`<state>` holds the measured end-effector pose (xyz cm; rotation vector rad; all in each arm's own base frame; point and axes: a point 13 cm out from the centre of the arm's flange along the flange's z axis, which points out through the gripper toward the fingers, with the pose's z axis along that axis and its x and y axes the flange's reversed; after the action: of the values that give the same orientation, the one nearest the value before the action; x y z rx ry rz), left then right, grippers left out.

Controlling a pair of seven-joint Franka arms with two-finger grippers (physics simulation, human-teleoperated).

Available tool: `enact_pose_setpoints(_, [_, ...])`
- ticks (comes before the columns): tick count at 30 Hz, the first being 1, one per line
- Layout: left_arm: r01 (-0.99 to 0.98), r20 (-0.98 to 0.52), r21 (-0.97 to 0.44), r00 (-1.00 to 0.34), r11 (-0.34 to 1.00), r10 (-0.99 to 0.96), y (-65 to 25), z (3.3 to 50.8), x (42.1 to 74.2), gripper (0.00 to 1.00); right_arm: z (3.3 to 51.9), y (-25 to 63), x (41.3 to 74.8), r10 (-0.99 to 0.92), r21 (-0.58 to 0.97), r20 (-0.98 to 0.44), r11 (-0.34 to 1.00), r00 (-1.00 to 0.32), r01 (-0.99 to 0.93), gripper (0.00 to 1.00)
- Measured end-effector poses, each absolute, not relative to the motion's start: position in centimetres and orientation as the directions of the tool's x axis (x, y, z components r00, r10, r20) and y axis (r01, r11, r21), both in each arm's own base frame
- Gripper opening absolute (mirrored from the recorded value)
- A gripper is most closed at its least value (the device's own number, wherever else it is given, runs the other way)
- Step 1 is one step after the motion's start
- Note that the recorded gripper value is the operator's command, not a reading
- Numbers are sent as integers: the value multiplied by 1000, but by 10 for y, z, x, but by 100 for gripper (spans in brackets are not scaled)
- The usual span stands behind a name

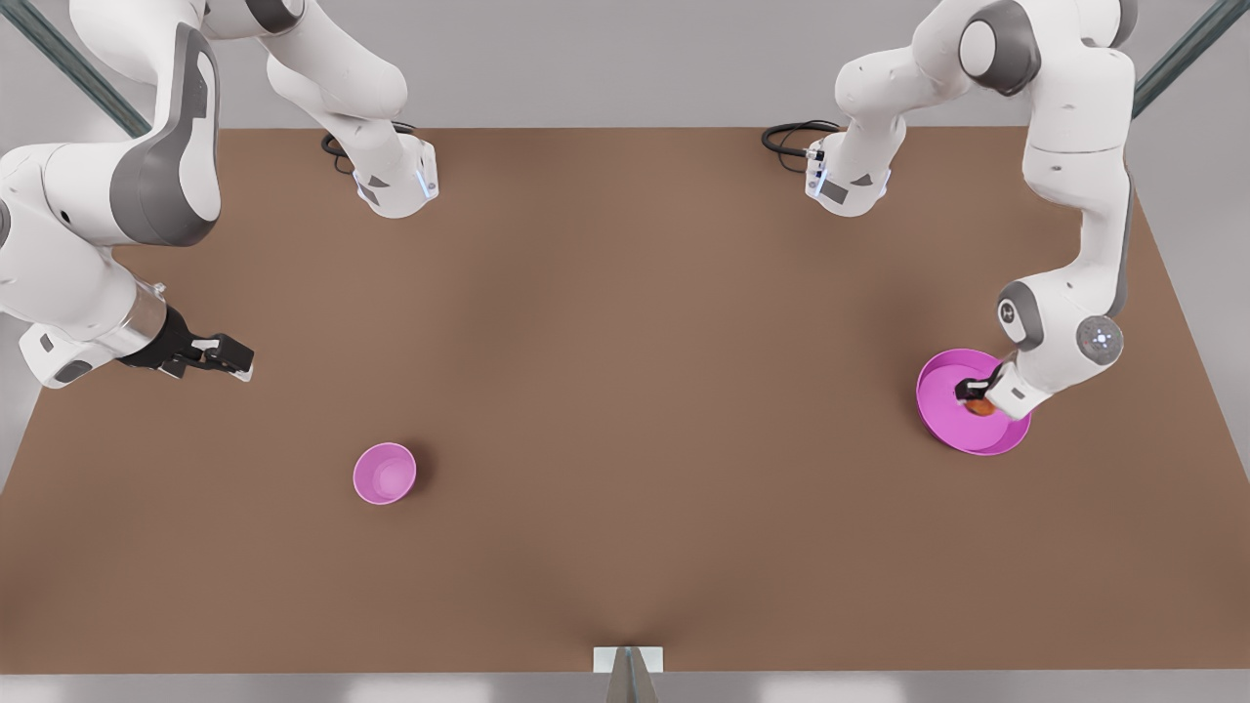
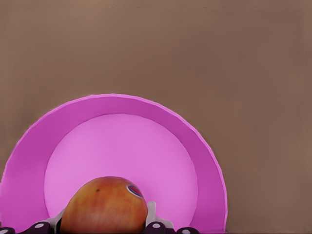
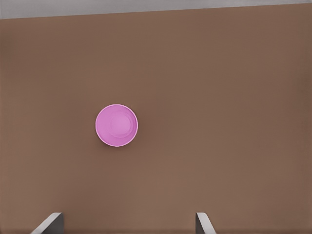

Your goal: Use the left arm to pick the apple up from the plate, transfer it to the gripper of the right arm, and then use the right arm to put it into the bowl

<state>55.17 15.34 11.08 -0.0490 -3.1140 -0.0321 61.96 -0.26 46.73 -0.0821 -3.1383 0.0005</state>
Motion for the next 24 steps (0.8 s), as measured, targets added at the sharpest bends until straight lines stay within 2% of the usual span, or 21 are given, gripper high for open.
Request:
enact_pose_setpoints(3, [126, -35, -19, -992, 992, 125, 53, 180, 603, 67, 467, -3, 620, 52, -1, 2, 999, -999, 52, 100])
enact_pose_setpoints(5, [194, -45, -122, -981, 974, 189, -68, 196, 612, 67, 467, -3, 620, 53, 0, 2, 999, -999, 53, 100])
enact_pose_setpoints(7, [226, -42, -222, -974, 948, 223, -164, 206, 606, 64, 467, -3, 620, 53, 0, 2, 999, -999, 53, 100])
enact_pose_setpoints(10, [208, -31, -384, -977, 900, 212, -253, 214, 596, 64, 467, -3, 620, 53, 0, 2, 999, -999, 53, 100])
enact_pose_setpoints(13, [172, -11, -579, -979, 797, 203, -357, 205, 580, 65, 467, -4, 620, 53, 0, 2, 999, -999, 53, 100])
enact_pose_setpoints(16, [178, -54, -719, -978, 672, 201, -441, 215, 580, 65, 467, -4, 620, 54, 0, 2, 999, -999, 54, 100])
enact_pose_setpoints(20, [247, -165, -828, -966, 503, 201, -526, 223, 587, 65, 465, 2, 620, 49, 18, 7, 999, -999, 49, 100])
enact_pose_setpoints(22, [308, -240, -839, -949, 449, 203, -543, 225, 594, 65, 458, 15, 621, 50, 76, 25, 996, -998, 51, 100])
enact_pose_setpoints(24, [376, -311, -836, -925, 400, 219, -566, 221, 587, 67, 440, 38, 626, 49, 184, 62, 981, -997, 60, 100])
